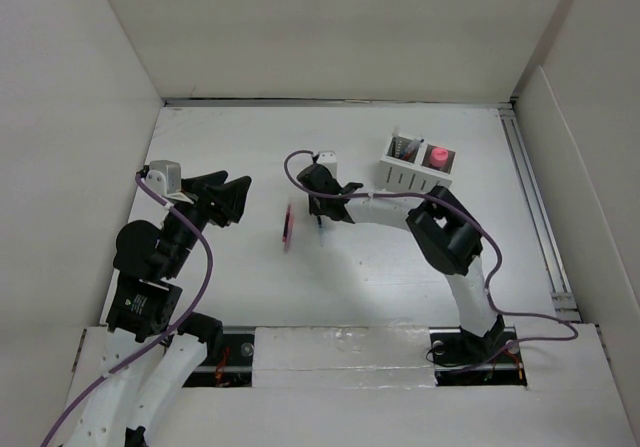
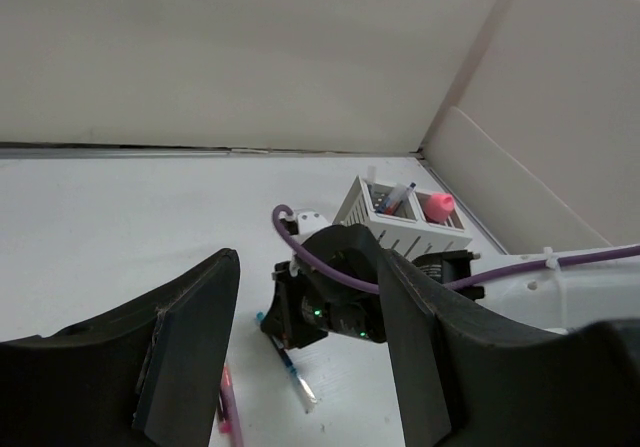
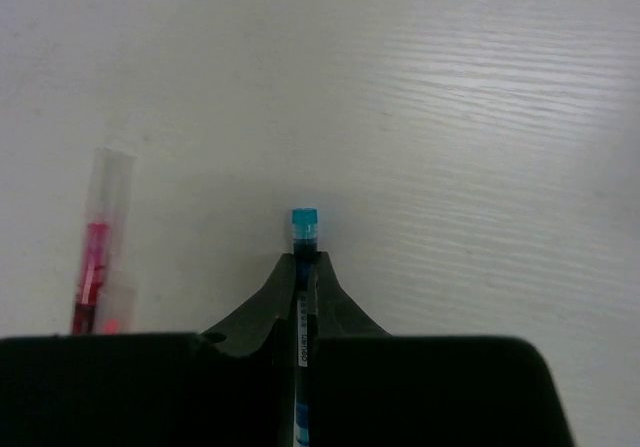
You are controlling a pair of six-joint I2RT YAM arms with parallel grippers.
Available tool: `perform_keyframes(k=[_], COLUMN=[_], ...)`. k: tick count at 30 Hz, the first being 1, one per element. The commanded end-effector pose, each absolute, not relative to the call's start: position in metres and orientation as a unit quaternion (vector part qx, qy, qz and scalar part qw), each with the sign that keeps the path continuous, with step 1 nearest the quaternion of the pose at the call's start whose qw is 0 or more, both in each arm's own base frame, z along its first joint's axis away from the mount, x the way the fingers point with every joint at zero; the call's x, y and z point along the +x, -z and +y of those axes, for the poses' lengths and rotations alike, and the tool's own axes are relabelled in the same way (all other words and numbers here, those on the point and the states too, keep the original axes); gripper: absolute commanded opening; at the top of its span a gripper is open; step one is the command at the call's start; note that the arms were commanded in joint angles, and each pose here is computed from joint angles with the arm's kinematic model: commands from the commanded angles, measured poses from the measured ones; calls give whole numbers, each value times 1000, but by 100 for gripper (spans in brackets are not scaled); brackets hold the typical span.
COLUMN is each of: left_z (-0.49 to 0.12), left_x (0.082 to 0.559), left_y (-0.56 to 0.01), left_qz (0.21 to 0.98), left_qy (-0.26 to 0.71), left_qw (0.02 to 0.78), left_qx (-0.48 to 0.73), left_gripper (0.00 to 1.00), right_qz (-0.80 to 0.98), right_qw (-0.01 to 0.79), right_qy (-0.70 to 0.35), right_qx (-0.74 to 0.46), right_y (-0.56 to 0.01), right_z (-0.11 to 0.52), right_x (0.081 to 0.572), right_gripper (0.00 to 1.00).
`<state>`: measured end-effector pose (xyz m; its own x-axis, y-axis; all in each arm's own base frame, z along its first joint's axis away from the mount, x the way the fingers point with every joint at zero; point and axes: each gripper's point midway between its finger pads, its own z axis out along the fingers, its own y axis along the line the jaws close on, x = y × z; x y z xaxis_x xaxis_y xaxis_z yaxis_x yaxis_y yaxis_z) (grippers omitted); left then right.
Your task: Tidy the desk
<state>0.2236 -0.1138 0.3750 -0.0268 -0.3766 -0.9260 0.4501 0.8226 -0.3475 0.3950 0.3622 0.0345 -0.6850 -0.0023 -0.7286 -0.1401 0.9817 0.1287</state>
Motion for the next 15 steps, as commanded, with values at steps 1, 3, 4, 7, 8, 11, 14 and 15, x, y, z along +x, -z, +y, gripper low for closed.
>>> perform_keyframes(k=[1, 3, 4, 7, 8, 11, 14, 15], left_z=[-116, -117, -116, -116, -116, -117, -117, -117], left_x=[223, 221, 222, 222, 222, 220, 222, 220], left_y=[-387, -388, -387, -387, -388, -388, -387, -389], left_qz=[636, 634, 634, 635, 635, 632, 635, 632], left_qy=[302, 304, 302, 301, 302, 305, 304, 306], left_qw=[709, 710, 710, 710, 710, 711, 709, 710], left_qx=[38, 41, 38, 38, 39, 41, 41, 42], left_gripper=[53, 53, 53, 53, 53, 53, 53, 53], right_qz=[878, 859, 836, 778, 757, 690, 643, 645], right_qw=[460, 492, 526, 598, 621, 677, 709, 710], right_qy=[-134, -130, -141, -114, -87, -51, -33, -14], right_qx=[19, 52, 76, 154, 185, 251, 287, 281], right_y=[-112, -138, -174, -231, -243, -279, -308, -306], right_z=[335, 307, 294, 228, 203, 135, 95, 89], right_x=[416, 430, 437, 461, 466, 484, 501, 508], right_gripper=[0, 0, 0, 0, 0, 0, 0, 0])
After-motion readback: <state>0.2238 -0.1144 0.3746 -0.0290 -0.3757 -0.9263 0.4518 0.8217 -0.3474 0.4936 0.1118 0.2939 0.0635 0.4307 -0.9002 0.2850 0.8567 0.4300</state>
